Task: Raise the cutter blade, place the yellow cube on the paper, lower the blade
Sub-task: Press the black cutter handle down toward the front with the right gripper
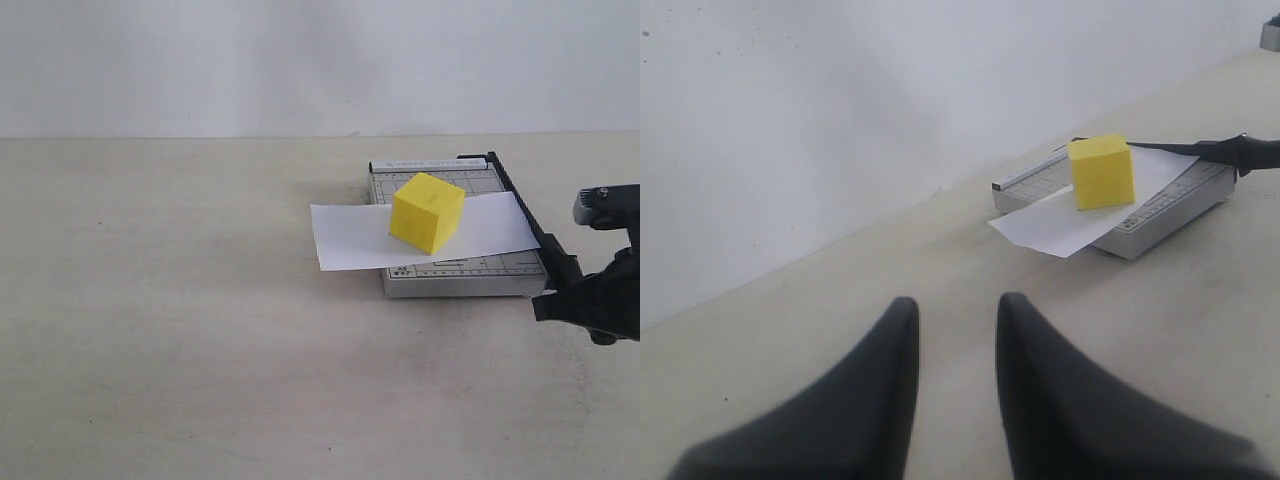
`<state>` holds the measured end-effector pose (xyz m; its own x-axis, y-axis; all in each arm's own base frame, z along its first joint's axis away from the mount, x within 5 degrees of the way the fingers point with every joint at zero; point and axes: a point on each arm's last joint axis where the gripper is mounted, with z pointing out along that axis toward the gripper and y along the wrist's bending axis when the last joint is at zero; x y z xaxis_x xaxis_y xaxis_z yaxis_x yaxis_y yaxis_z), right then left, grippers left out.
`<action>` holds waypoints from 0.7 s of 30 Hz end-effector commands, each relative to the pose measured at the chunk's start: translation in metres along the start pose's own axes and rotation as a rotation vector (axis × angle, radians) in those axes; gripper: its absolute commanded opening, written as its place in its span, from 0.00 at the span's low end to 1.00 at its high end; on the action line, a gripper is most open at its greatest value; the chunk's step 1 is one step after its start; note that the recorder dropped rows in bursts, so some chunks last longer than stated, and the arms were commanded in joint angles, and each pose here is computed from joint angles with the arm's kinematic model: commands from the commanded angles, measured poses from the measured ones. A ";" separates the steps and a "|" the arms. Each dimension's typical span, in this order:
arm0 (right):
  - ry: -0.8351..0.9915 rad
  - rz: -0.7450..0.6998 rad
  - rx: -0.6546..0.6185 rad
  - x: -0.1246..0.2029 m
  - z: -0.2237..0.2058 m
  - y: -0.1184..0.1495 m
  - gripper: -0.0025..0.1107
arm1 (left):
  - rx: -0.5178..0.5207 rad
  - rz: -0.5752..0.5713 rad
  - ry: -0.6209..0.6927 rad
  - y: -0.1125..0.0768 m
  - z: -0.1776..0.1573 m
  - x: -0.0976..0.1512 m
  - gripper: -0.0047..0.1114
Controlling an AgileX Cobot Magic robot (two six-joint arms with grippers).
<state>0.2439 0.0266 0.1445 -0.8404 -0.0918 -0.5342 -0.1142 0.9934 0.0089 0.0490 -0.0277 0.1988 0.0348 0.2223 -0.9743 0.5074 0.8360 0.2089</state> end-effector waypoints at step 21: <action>-0.326 -0.026 -0.008 -0.015 -0.087 0.003 0.50 | -0.002 -0.001 0.001 0.000 0.000 0.001 0.27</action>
<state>0.2128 0.0261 0.2107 -0.7096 -0.0925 -0.6985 -0.1396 0.9902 0.0107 0.0490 -0.0277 0.1988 0.0348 0.2223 -0.9743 0.5074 0.8360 0.2089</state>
